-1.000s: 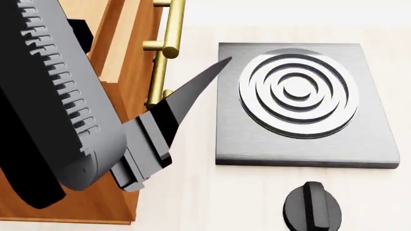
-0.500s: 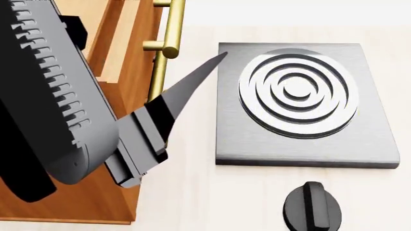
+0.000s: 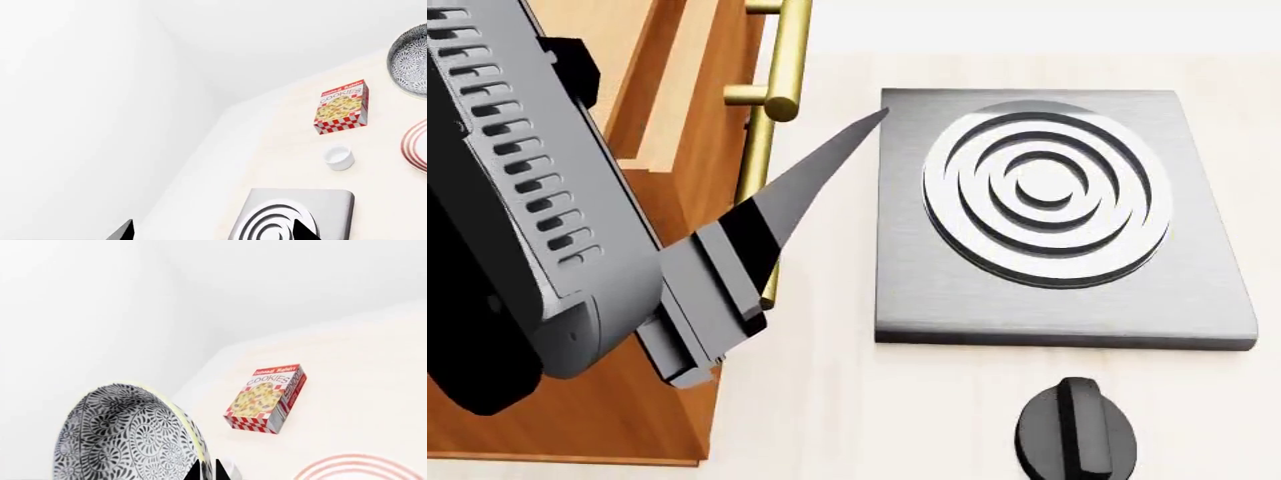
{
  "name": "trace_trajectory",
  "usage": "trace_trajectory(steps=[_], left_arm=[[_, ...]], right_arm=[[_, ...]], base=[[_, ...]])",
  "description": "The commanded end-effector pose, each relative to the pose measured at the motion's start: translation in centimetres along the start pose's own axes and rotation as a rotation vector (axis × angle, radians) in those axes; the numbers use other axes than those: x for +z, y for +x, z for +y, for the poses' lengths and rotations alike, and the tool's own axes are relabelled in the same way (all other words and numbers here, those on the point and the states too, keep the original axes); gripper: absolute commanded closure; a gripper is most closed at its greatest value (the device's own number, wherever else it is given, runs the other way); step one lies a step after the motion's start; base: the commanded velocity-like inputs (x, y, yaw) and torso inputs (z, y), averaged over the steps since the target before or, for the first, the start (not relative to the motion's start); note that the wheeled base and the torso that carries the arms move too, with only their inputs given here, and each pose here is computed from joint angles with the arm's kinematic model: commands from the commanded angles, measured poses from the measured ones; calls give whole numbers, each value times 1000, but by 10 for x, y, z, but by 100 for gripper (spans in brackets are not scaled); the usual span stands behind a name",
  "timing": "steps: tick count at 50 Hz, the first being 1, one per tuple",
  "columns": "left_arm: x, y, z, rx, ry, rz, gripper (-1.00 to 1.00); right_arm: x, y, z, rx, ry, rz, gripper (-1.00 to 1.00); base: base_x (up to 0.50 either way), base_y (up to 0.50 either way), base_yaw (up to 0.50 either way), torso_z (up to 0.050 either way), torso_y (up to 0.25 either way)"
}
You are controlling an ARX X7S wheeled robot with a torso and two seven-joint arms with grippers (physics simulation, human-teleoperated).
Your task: Pick the akita bowl on the wooden cabinet and place it on the plate.
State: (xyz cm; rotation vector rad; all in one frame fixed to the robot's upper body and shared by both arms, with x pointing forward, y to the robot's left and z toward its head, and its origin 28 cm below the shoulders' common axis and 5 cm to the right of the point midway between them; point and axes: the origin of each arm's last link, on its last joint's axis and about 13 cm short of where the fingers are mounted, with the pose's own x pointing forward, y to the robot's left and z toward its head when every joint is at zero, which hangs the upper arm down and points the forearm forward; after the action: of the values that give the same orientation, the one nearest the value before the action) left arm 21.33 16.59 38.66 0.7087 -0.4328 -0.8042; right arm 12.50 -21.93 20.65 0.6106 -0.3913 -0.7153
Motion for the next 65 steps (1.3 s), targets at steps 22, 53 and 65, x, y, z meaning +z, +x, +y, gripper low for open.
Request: trace_trajectory(steps=[22,53,65], left_arm=[[1,2,-2,-27,-2,-29,-100],[-6,3,-5,-31,-14,-25,-100],[-7,3,-5,-26,-19,-28,-100]], right_arm=[[5,23,-4,-2,3,-12,100],[-10,50,-18,-91,-24,73,100],[-23,55,-28,-137,-18,114,100]], base=[[0,0,0,0,0],[0,0,0,0,0],[0,0,0,0,0]])
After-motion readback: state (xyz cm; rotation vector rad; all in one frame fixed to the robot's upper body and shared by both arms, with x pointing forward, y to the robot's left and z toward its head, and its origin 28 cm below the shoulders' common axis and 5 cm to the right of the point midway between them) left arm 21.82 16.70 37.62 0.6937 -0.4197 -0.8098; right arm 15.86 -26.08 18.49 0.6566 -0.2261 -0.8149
